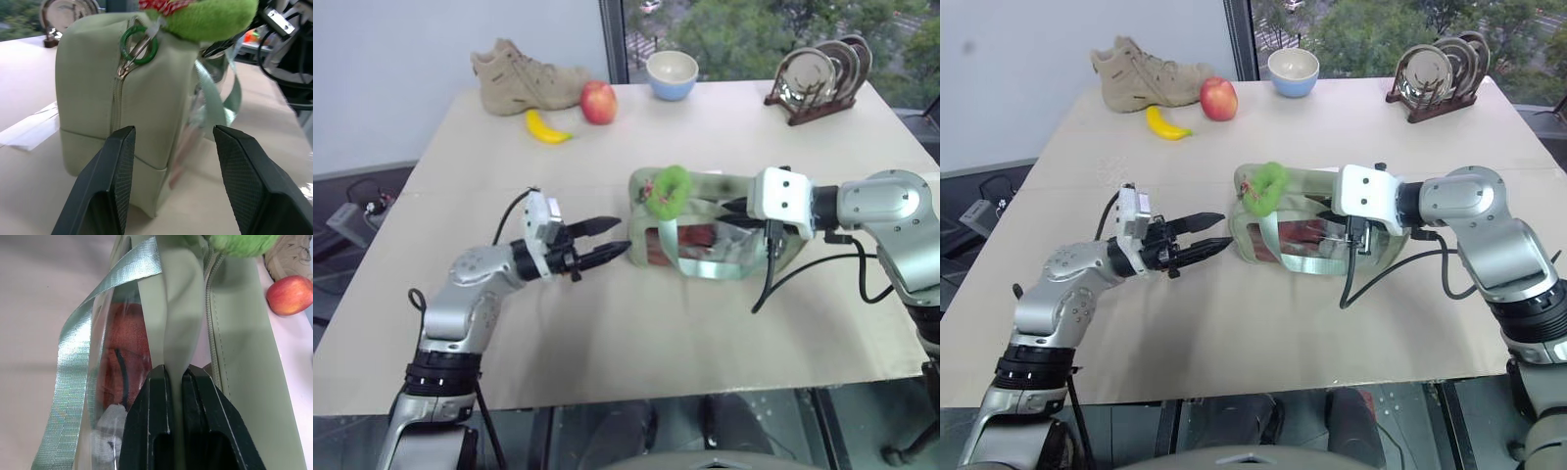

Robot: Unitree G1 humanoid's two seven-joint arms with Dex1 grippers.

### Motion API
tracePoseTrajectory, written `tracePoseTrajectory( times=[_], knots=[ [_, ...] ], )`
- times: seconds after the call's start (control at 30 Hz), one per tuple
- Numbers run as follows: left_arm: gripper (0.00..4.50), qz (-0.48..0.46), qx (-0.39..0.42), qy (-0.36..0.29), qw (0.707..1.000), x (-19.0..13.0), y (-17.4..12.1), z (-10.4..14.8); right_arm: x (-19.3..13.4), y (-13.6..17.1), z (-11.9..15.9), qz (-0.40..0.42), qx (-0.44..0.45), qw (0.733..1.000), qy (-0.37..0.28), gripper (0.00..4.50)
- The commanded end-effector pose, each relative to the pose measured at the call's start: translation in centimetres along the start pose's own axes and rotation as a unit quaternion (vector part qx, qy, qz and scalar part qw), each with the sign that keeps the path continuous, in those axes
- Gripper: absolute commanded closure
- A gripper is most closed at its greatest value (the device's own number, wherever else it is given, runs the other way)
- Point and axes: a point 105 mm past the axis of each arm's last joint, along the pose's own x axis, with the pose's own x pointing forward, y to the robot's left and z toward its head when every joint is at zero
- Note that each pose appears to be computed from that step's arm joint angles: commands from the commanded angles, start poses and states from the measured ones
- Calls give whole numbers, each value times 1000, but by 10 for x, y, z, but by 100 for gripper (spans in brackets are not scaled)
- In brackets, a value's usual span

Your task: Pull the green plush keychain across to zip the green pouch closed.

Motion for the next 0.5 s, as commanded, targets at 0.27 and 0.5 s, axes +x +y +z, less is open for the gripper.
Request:
tracePoseTrajectory(
  times=[0.27,0.5],
  knots=[
    [330,20,40,-4,999,19,3,-4,-1,1,6,2,27,999,-17,450],
    [450,20,50,-5,999,21,5,-5,-19,-13,19,-56,52,996,-36,141]
  ],
)
